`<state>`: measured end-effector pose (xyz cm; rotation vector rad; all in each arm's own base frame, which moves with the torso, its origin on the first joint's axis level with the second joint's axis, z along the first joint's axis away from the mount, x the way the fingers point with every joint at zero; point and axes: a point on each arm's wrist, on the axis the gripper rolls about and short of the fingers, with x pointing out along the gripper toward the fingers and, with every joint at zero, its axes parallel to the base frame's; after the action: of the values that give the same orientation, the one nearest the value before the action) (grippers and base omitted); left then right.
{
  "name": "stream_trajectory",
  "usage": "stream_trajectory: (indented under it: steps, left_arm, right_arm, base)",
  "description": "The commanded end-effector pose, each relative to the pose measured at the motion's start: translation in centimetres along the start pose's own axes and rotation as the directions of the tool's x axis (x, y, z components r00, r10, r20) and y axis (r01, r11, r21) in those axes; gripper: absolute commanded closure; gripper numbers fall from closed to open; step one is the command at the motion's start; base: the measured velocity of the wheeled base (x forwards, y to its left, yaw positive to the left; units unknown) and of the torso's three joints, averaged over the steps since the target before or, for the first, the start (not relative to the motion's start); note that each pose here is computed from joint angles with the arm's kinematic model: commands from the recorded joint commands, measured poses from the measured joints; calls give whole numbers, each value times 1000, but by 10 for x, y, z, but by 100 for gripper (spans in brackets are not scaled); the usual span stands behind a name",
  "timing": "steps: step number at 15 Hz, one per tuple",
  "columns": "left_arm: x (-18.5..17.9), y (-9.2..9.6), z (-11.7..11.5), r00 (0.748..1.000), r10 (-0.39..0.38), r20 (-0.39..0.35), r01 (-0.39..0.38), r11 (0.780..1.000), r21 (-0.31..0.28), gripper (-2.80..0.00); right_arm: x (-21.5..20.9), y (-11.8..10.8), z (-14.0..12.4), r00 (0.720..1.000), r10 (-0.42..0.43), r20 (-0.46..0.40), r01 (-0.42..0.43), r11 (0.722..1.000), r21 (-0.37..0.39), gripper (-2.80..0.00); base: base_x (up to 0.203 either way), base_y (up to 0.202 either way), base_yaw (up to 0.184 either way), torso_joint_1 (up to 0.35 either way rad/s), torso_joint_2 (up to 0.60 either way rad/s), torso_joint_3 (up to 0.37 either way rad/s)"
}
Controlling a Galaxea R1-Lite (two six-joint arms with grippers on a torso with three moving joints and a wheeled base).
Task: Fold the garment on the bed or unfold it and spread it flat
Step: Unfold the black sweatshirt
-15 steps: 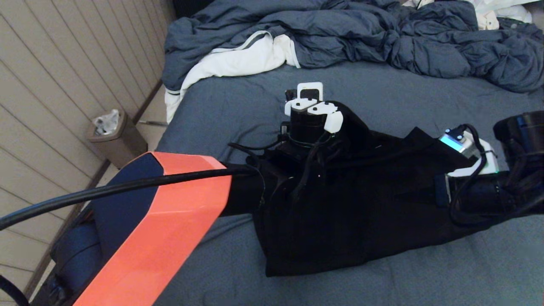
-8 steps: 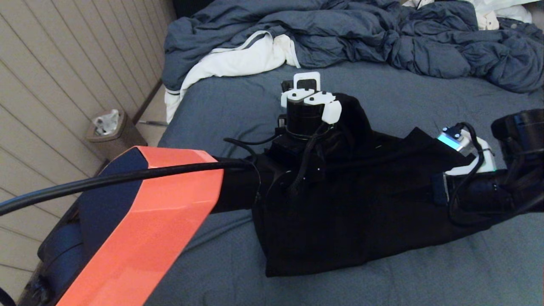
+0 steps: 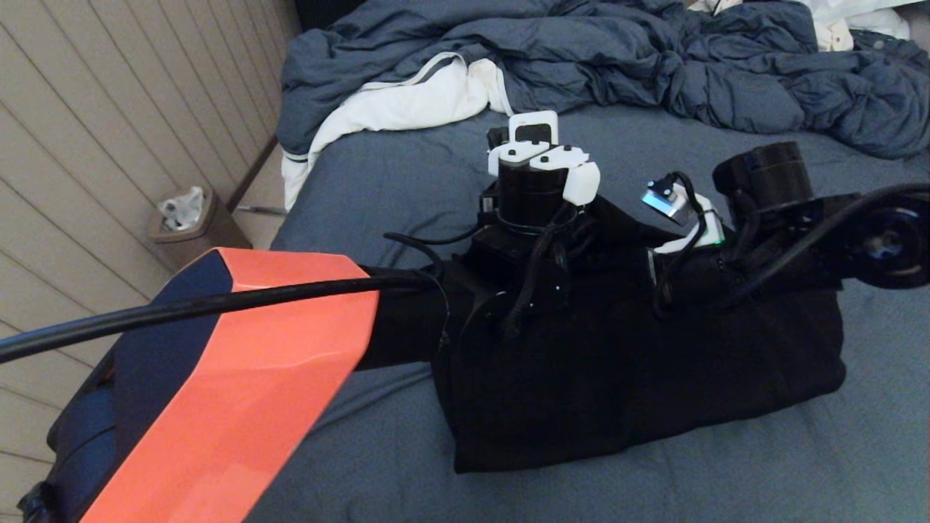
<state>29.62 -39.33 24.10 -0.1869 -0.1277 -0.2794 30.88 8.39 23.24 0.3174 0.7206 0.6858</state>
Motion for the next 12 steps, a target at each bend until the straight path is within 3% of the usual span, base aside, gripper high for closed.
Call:
stream_trajectory:
  steps: [1, 5, 7, 12]
  left_arm:
    - [-4, 1, 13, 1000, 15, 21, -15, 1000, -19, -280]
    - [-13, 10, 49, 996, 56, 69, -51, 997, -64, -280]
    - [-20, 27, 73, 990, 103, 95, -95, 991, -90, -280]
    - [-65, 66, 89, 989, 130, 66, -126, 990, -63, -280]
  right_arm:
    - [31, -13, 11, 1000, -2, -24, 2, 1000, 16, 0]
    - [67, -35, 30, 998, -69, -1, 69, 997, 28, 0]
    - [82, -37, 41, 998, -60, 19, 60, 998, 10, 0]
    - [143, -14, 62, 993, -74, 94, 81, 994, -69, 0]
  base:
    - [0, 0, 0, 0, 0, 0]
    - [0, 0, 0, 0, 0, 0]
    - [0, 0, 0, 0, 0, 0]
    - [0, 0, 0, 0, 0, 0]
